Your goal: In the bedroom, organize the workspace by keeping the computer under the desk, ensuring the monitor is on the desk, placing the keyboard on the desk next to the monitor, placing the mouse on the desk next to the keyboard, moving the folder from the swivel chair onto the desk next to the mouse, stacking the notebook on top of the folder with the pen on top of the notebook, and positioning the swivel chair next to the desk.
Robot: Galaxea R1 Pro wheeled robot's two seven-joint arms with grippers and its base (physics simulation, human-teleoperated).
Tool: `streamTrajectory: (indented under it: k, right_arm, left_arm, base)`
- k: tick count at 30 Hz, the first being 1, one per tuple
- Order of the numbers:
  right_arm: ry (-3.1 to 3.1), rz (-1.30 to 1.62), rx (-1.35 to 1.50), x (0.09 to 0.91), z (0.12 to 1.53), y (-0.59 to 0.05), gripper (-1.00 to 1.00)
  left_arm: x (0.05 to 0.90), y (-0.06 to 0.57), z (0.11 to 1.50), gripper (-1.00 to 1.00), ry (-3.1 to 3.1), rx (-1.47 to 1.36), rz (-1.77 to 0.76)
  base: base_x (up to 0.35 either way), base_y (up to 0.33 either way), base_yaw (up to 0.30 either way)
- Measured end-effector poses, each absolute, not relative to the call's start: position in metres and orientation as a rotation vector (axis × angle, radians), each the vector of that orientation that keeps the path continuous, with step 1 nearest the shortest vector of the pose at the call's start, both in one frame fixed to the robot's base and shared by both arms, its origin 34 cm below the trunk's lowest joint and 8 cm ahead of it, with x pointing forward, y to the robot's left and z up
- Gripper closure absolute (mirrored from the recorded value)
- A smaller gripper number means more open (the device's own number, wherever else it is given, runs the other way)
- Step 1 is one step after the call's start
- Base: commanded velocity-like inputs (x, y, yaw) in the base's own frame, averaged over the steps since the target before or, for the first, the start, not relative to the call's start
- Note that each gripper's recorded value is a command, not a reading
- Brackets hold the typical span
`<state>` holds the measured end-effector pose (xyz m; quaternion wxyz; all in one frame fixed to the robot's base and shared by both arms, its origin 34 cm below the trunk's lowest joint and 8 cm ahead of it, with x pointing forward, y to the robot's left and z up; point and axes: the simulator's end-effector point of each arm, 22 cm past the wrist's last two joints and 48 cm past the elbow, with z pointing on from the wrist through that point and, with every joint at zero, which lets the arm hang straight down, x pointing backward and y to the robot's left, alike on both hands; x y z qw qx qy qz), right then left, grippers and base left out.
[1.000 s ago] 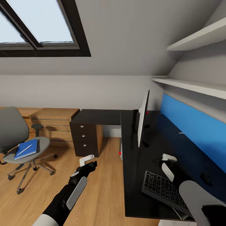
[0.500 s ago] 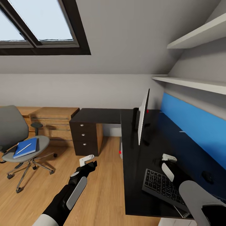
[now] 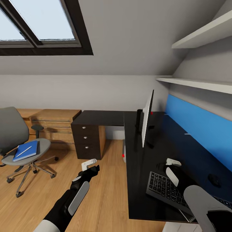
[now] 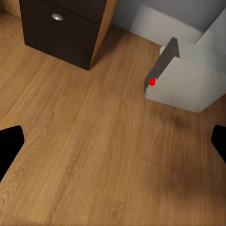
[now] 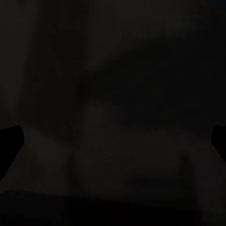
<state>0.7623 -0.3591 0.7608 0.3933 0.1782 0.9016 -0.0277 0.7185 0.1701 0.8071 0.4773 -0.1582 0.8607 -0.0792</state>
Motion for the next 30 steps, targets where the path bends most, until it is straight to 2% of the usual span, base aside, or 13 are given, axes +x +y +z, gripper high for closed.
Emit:
streamTrajectory:
  k: [30]
  right_arm:
    - [2.330, -0.057, 0.430, 0.761, 0.759, -0.347, -1.00]
  left_arm:
    - [0.718, 0.183, 0.804, -1.00, 2.113, -0.382, -0.163]
  base:
    - [0.000, 0.000, 0.000]
